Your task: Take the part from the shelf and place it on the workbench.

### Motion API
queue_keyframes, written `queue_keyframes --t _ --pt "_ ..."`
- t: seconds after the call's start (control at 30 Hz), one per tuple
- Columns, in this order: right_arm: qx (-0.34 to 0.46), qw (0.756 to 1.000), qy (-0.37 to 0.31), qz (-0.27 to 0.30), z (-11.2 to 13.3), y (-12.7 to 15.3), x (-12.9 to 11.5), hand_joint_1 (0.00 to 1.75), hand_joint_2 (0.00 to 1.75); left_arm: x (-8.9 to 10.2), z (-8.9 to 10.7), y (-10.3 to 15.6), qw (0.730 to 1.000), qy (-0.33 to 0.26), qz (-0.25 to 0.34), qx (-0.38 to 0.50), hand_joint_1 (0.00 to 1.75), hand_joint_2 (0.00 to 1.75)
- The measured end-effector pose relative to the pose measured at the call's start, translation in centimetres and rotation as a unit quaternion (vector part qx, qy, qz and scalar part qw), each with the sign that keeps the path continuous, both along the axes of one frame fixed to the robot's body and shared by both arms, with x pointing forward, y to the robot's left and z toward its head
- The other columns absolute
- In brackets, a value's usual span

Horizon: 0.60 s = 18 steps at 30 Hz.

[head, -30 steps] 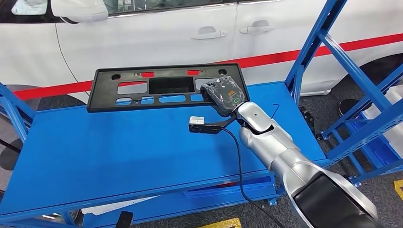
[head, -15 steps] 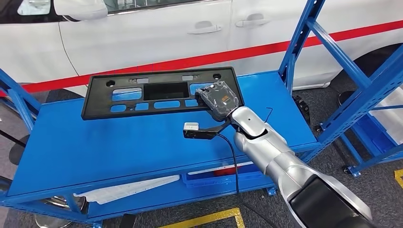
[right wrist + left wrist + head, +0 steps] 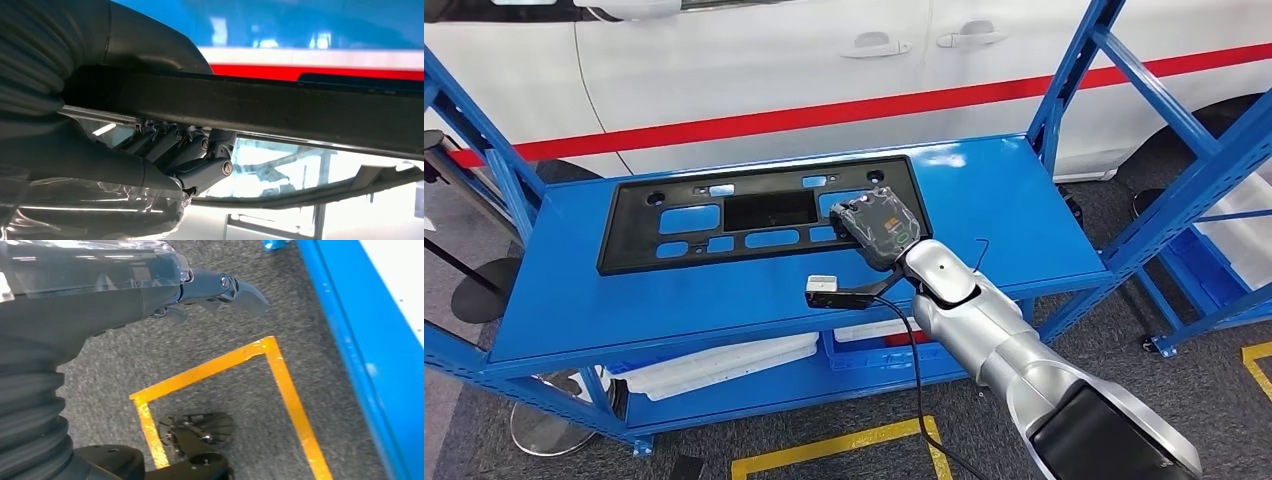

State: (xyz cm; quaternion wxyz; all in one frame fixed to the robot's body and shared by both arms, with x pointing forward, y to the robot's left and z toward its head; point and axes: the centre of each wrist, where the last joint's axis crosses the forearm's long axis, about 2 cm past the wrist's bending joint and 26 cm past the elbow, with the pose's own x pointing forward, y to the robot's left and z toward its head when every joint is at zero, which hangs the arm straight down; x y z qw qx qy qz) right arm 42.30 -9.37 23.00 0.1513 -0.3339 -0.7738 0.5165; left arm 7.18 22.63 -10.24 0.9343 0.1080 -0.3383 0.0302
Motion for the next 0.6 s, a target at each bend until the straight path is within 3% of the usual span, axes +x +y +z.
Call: queue_keyframes --t 0.6 --pt "-0.002 1.000 -0.003 0.003 -0.37 -0.04 -0.40 1.75 1.75 -0.57 -0.17 0.58 1.000 0.006 -0.003 0.001 0.00 1.75"
